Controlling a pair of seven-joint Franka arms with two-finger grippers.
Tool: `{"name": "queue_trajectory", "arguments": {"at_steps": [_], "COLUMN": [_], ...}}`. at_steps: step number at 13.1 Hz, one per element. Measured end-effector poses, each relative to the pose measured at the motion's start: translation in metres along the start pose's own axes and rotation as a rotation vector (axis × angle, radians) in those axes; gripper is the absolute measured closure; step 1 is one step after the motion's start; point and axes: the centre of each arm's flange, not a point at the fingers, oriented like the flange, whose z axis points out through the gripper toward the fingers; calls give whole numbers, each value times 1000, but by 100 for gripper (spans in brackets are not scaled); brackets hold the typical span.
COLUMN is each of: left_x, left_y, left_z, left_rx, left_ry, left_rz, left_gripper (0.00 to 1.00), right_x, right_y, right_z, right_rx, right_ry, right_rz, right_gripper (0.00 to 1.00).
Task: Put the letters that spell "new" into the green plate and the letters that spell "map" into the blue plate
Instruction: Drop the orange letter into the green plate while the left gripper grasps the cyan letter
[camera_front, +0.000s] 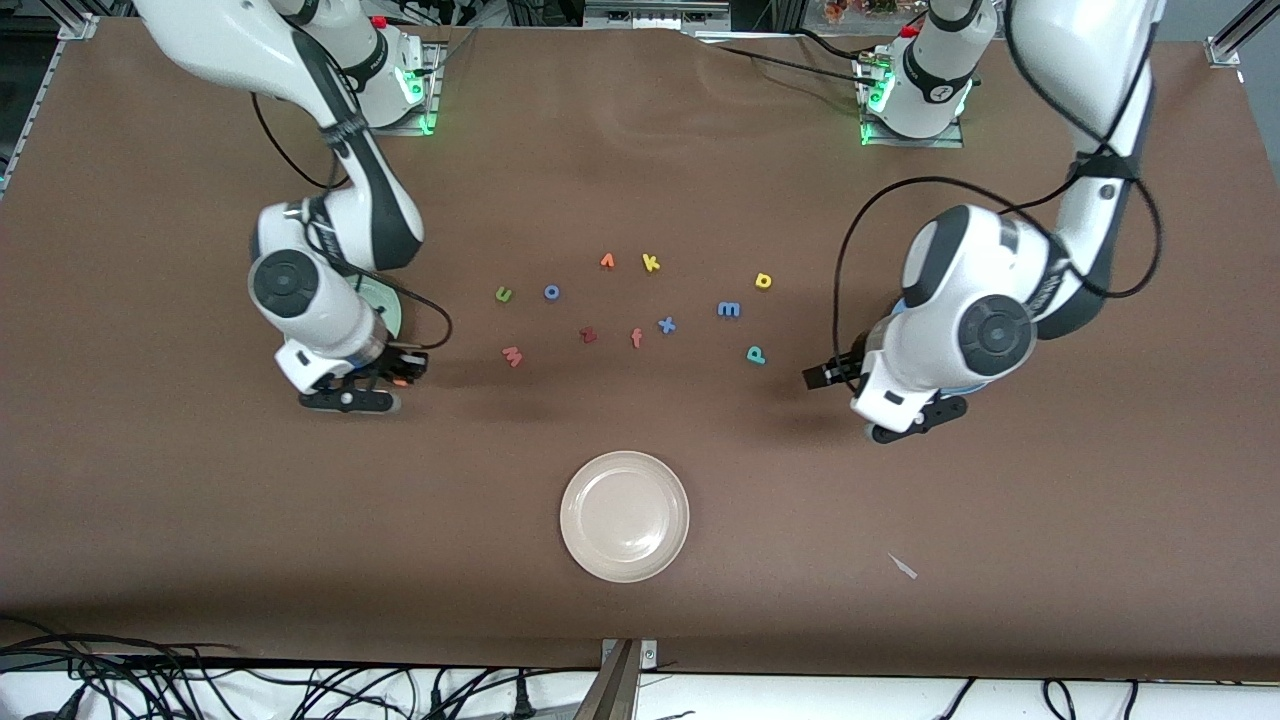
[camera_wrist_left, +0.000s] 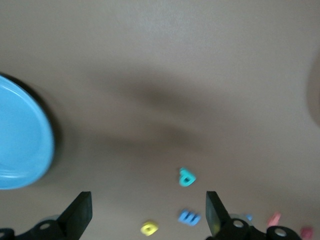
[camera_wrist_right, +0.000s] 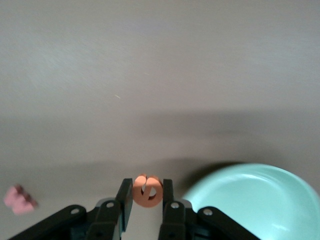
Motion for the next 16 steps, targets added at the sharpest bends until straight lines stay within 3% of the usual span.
{"name": "queue_trajectory", "arguments": {"at_steps": [3,8,12,15,16], "left_x": [-3,-22,-48,-61,-62], "left_y": [22,32,34,33,32], "left_z": [48,109,145,164,167], "left_rx": [1,-44,-42,-25,-20], "left_ry": [4,56,60,54,52], "left_rz": [-145,-236,-266,-267,-268], "left_gripper": [0,0,4,19,27], "right_x": [-37,-96,-118,-128,-128], "right_y": [46,83,86,88,88], "right_z": [-11,34,70,88,87], "right_rx": [-5,-13,-10,-11,-11], "right_ry": [-44,-157,-114,-95,-92], "right_rz": [-25,18,20,20,20], "right_gripper": [72,72,72,72,66]}}
